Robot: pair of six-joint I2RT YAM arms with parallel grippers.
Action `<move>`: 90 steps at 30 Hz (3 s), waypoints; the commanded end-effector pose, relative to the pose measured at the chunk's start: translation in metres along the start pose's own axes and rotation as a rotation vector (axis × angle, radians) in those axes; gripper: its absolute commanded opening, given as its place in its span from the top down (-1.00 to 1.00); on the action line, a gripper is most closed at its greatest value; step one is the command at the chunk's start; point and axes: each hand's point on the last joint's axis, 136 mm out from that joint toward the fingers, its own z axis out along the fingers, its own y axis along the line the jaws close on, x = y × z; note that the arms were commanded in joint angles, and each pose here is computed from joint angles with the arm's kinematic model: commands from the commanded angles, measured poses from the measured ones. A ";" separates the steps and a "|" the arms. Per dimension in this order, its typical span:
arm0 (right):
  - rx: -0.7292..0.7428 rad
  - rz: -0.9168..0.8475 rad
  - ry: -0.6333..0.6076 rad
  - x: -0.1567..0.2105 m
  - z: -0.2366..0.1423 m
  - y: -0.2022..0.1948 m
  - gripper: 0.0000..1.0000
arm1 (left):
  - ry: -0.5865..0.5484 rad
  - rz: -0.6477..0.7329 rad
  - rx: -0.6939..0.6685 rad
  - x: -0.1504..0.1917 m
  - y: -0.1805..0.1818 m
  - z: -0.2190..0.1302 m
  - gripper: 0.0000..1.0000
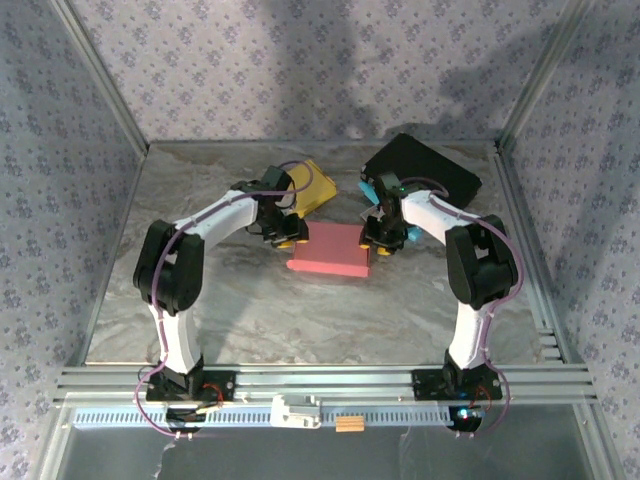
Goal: Fold the paper box
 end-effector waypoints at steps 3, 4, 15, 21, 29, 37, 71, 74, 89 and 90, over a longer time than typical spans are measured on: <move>-0.013 -0.029 0.037 0.010 0.004 -0.005 0.10 | 0.011 0.027 -0.006 -0.002 0.005 0.006 0.11; -0.019 -0.023 0.037 0.010 0.005 -0.006 0.11 | 0.013 0.027 -0.015 -0.002 0.008 0.007 0.12; -0.086 -0.011 0.056 0.009 0.013 -0.001 0.22 | -0.001 0.028 0.032 0.000 0.013 0.026 0.31; -0.171 0.005 0.061 0.007 0.010 0.003 0.26 | -0.008 0.021 0.036 0.003 0.017 0.030 0.42; -0.218 0.018 0.075 0.004 0.008 -0.005 0.25 | -0.041 0.040 -0.024 0.002 0.026 0.014 0.26; -0.216 0.018 0.090 0.006 0.013 -0.005 0.22 | 0.001 0.071 -0.019 0.008 0.029 0.022 0.18; -0.717 -0.106 0.052 0.011 0.003 0.040 -0.42 | -0.063 -0.058 0.164 0.028 0.074 0.034 0.84; -0.684 -0.094 0.021 0.011 -0.001 0.032 -0.42 | -0.073 -0.082 0.174 0.031 0.079 0.034 0.84; -0.737 -0.148 0.050 0.013 -0.002 0.048 -0.44 | -0.058 -0.134 0.319 0.033 0.088 0.028 0.89; -0.748 -0.157 0.054 0.012 -0.003 0.052 -0.44 | -0.057 -0.131 0.322 0.032 0.087 0.027 0.89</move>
